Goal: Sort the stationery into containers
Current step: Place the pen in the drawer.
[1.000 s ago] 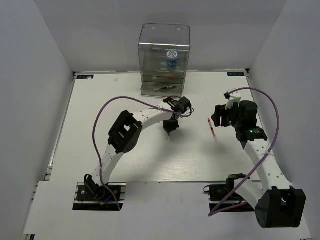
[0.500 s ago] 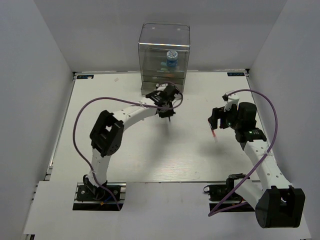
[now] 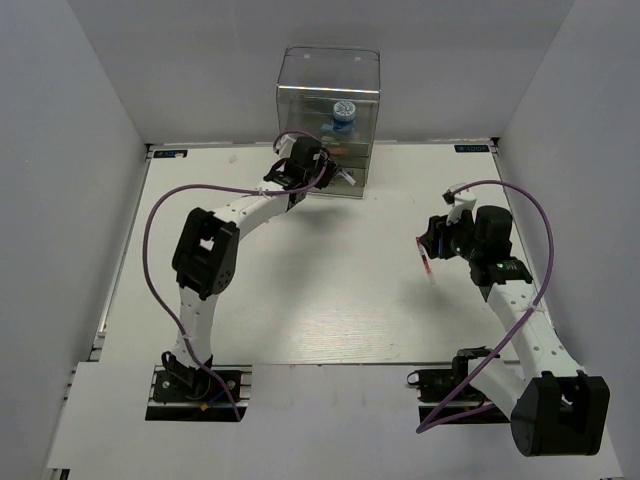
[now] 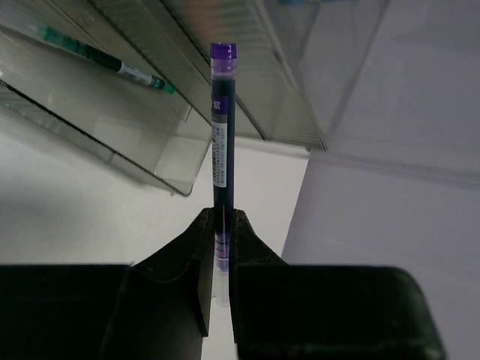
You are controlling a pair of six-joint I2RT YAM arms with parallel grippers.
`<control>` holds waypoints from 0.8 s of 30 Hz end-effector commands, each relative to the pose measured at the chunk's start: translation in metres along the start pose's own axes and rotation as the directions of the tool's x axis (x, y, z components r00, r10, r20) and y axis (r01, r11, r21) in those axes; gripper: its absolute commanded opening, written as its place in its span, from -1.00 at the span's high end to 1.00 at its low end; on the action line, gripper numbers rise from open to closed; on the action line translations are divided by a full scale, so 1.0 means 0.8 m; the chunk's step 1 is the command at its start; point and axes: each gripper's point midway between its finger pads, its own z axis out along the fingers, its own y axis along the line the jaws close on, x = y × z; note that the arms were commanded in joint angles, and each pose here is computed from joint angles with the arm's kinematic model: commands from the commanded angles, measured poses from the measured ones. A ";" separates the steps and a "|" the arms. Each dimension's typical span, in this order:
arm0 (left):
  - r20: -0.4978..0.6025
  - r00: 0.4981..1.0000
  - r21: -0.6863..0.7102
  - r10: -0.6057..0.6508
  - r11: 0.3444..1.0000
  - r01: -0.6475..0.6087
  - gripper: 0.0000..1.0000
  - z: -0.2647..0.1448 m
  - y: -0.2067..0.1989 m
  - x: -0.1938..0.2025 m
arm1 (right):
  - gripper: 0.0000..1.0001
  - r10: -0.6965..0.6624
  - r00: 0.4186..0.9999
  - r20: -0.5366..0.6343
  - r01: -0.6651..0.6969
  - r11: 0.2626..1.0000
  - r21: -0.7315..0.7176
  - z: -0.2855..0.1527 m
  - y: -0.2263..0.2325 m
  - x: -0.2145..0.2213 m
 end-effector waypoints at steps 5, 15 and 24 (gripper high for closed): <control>0.011 0.952 0.165 -0.304 0.940 0.299 1.00 0.045 -0.047 -0.034 | -0.08 -0.023 0.998 0.065 0.022 1.000 0.008 -0.005 -0.001 -0.020; 0.094 0.927 0.083 -0.364 0.930 0.357 0.37 0.082 -0.006 -0.051 | -0.28 -0.023 0.997 0.067 0.022 1.000 0.008 -0.005 -0.001 -0.021; 0.074 0.928 0.090 -0.364 0.929 0.358 -0.27 0.063 -0.015 -0.051 | -0.35 -0.022 0.999 0.050 0.022 1.000 0.002 -0.002 -0.001 -0.013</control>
